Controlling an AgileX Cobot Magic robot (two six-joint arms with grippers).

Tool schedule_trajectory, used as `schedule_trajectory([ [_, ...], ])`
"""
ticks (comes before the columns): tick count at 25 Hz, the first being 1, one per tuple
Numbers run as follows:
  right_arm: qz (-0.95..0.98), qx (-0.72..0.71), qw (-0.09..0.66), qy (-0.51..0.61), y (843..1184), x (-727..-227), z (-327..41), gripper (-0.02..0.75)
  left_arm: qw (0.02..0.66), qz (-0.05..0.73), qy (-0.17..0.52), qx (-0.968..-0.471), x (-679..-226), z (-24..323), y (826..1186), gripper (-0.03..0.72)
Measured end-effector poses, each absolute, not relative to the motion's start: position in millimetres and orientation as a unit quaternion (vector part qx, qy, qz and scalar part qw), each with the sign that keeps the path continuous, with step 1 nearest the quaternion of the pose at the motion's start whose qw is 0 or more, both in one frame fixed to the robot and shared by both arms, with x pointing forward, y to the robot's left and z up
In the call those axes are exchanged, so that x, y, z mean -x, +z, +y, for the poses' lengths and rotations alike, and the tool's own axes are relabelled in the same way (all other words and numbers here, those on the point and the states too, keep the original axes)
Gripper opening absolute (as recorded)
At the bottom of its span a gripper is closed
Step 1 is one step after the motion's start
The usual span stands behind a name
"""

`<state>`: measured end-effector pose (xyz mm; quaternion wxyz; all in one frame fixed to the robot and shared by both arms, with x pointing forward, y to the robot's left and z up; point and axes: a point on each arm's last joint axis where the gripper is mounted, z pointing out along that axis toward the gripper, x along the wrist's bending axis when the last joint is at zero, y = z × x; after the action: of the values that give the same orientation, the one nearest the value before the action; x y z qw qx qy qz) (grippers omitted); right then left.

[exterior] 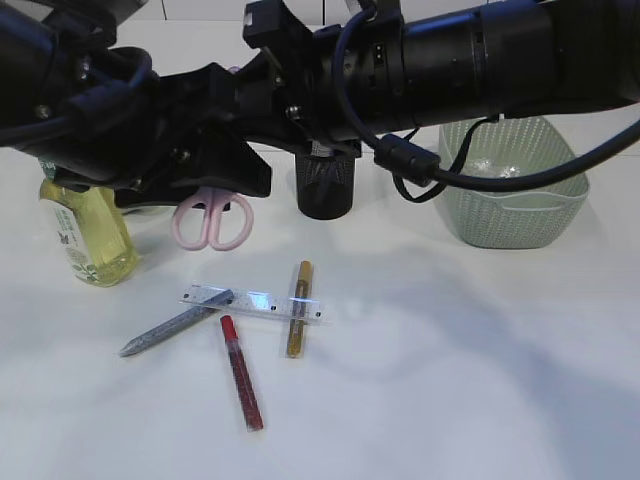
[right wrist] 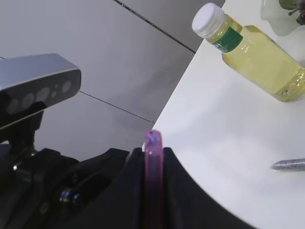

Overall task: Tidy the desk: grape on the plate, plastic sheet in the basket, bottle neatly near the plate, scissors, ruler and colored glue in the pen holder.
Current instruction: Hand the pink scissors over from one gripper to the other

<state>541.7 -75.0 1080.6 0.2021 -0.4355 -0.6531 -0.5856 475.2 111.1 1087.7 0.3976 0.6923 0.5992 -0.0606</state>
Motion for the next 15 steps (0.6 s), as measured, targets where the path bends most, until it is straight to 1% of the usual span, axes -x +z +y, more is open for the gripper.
schedule_trajectory([
  [4, -0.654, 0.437, 0.198, -0.586, 1079.6, -542.7, -75.1, 0.086, 0.394, 0.597, -0.065, -0.696, -474.3, 110.7, 1089.6, 0.347],
  [15, -0.655, 0.441, 0.191, -0.583, 1074.4, -546.5, -74.2, 0.086, 0.387, 0.596, -0.070, -0.700, -473.4, 110.4, 1089.8, 0.365],
])
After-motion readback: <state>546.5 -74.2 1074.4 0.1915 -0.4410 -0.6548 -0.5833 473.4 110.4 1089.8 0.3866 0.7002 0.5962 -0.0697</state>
